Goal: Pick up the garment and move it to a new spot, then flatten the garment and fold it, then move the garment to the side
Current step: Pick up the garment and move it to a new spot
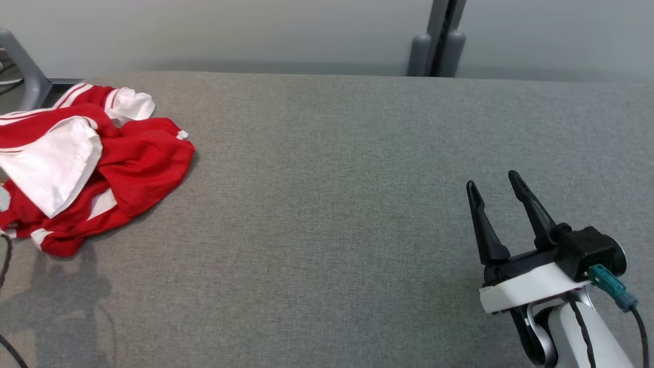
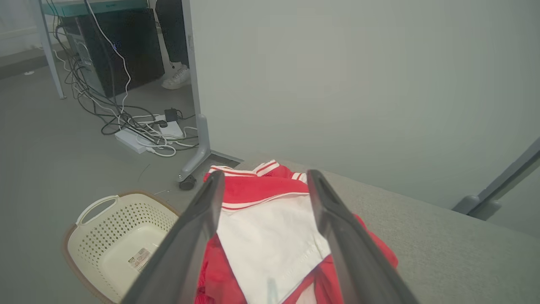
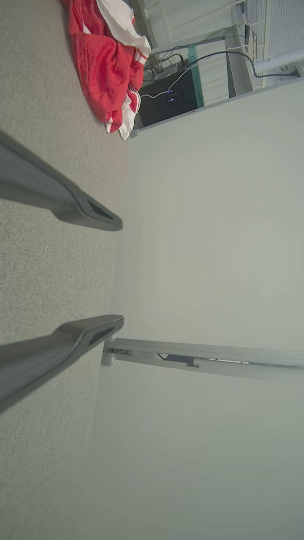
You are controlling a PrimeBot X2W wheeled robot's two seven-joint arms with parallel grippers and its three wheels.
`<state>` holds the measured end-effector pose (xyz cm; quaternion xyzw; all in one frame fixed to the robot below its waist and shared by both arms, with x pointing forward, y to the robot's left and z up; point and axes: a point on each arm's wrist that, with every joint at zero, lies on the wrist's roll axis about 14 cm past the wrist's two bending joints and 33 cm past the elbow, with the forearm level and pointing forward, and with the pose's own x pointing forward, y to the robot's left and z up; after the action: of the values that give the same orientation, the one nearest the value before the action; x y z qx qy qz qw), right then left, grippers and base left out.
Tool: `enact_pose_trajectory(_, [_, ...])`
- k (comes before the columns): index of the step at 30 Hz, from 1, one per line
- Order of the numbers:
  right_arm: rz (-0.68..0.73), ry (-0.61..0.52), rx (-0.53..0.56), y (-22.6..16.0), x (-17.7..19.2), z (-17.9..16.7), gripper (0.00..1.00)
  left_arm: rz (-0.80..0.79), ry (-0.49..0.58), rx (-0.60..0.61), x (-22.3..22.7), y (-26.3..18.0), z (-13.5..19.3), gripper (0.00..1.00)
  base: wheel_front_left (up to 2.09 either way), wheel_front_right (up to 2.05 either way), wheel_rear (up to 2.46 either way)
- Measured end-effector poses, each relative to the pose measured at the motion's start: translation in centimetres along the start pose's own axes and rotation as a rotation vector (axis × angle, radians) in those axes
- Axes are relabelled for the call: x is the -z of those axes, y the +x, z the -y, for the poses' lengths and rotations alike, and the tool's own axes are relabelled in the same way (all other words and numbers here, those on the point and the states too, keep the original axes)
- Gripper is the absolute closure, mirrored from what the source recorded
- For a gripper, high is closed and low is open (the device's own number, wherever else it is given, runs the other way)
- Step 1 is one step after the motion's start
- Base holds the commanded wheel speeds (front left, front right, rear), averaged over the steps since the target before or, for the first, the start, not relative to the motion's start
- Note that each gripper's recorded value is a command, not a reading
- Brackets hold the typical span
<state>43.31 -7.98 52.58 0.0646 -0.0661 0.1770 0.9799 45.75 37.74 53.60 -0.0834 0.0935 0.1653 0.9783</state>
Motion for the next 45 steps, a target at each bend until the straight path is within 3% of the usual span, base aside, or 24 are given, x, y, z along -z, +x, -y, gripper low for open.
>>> enact_pose_trajectory(8, [-0.028,-0.01,0.061,0.1,1.3,2.9,0.0,-0.263,-0.141,-0.066,5.2,4.4,-0.5,0.0,0.0,0.0,0.0])
enact_pose_trajectory(14, [-0.057,-0.018,0.103,-0.2,2.4,4.7,0.0,-0.361,-0.208,-0.174,7.7,6.1,-2.3,0.0,0.0,0.0,0.0])
enact_pose_trajectory(18, [-0.078,-0.022,0.129,-0.4,3.3,5.8,0.0,-0.41,-0.225,-0.23,9.2,7.0,-3.0,0.0,0.0,0.0,0.0])
enact_pose_trajectory(28, [-0.105,-0.018,0.137,-0.1,4.6,6.3,0.0,-0.448,-0.263,-0.232,11.4,7.8,-2.8,0.0,0.0,0.0,0.0])
enact_pose_trajectory(29, [-0.104,-0.016,0.134,0.0,4.6,6.2,0.0,-0.434,-0.263,-0.221,11.0,8.0,-2.7,0.15,0.0,0.0,0.0])
enact_pose_trajectory(30, [-0.103,-0.014,0.13,0.1,4.6,6.1,0.0,-0.417,-0.262,-0.217,10.7,8.1,-2.7,0.51,0.0,0.0,0.0])
enact_pose_trajectory(31, [-0.102,-0.012,0.127,0.2,4.6,6.0,0.0,-0.409,-0.26,-0.214,10.5,8.2,-2.8,0.69,0.0,0.0,0.0])
enact_pose_trajectory(32, [-0.104,-0.01,0.125,0.2,4.7,5.9,0.0,-0.412,-0.26,-0.211,10.5,8.1,-2.8,1.0,0.0,0.0,0.0])
enact_pose_trajectory(45, [-0.094,-0.002,0.117,0.3,4.2,5.5,0.0,-0.332,-0.231,-0.152,7.6,8.9,-2.2,1.0,0.0,0.0,0.0])
